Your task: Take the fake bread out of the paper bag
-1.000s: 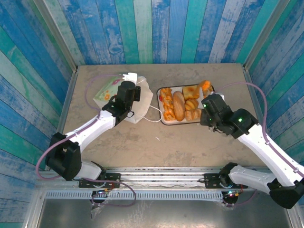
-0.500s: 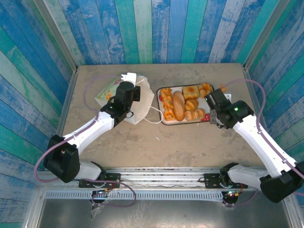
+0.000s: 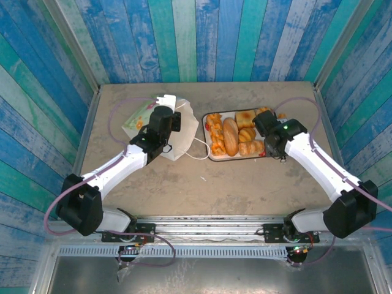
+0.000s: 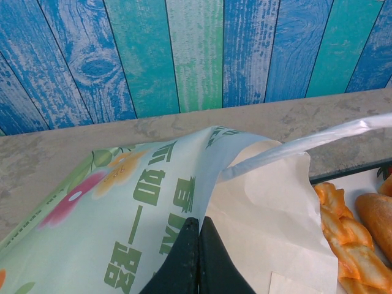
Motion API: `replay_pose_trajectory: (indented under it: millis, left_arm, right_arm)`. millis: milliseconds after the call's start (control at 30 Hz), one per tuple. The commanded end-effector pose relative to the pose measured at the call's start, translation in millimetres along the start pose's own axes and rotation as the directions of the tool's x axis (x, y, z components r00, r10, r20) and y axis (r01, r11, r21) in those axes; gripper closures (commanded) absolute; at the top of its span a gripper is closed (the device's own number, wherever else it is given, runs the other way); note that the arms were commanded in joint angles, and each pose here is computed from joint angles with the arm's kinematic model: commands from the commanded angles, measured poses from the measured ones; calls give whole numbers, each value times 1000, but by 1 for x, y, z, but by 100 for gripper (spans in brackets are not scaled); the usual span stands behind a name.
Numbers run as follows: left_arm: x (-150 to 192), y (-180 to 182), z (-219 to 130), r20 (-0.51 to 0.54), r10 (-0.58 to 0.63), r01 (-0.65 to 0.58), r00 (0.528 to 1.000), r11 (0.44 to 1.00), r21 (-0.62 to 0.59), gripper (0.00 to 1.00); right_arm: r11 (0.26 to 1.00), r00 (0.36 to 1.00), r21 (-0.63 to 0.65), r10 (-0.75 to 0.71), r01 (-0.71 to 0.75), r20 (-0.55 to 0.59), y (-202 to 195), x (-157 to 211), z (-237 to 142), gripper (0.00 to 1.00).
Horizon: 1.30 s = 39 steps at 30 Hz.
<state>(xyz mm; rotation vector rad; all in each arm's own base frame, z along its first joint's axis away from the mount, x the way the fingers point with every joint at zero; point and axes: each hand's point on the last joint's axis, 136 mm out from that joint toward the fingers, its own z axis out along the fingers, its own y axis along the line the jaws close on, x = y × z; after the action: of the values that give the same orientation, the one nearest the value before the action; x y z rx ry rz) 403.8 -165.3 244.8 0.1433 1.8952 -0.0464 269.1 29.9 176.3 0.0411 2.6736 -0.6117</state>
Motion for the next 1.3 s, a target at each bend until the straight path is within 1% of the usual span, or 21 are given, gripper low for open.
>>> replay_pose_trajectory:
  millis: [0, 100, 300, 467, 600, 733, 900, 1267]
  left_arm:
    - [-24, 2, -13, 72, -35, 34, 997, 999, 10, 100]
    - [-25, 2, -13, 73, -34, 33, 997, 999, 12, 100]
    - [-24, 2, -13, 72, -31, 30, 997, 999, 13, 100]
    - [-24, 3, -13, 71, -28, 28, 997, 1000, 6, 100]
    - [-23, 4, -13, 70, -24, 24, 997, 1000, 3, 100]
    - [-24, 5, -14, 74, -23, 23, 997, 1000, -3, 100]
    - [-23, 5, -14, 73, -21, 21, 997, 1000, -7, 100]
    - [-25, 6, -15, 77, -20, 20, 997, 1000, -8, 100]
  right_arm:
    - [998, 1000, 55, -17, 17, 5, -8, -9, -1, 72]
    - [997, 998, 56, -42, 45, -40, -2, -8, 4, 72]
    - [993, 994, 81, -77, 84, -84, 6, -10, 16, 72]
    - [995, 991, 36, -93, 96, -96, 23, -14, 22, 71]
    - [994, 989, 3, -113, 114, -94, 35, -17, 24, 68]
    - [990, 986, -22, -140, 139, -89, 47, -19, 24, 63]
    - [985, 982, -26, -174, 172, -73, 57, -23, 20, 58]
    - [979, 979, -47, -199, 197, -40, 63, -27, 7, 55]
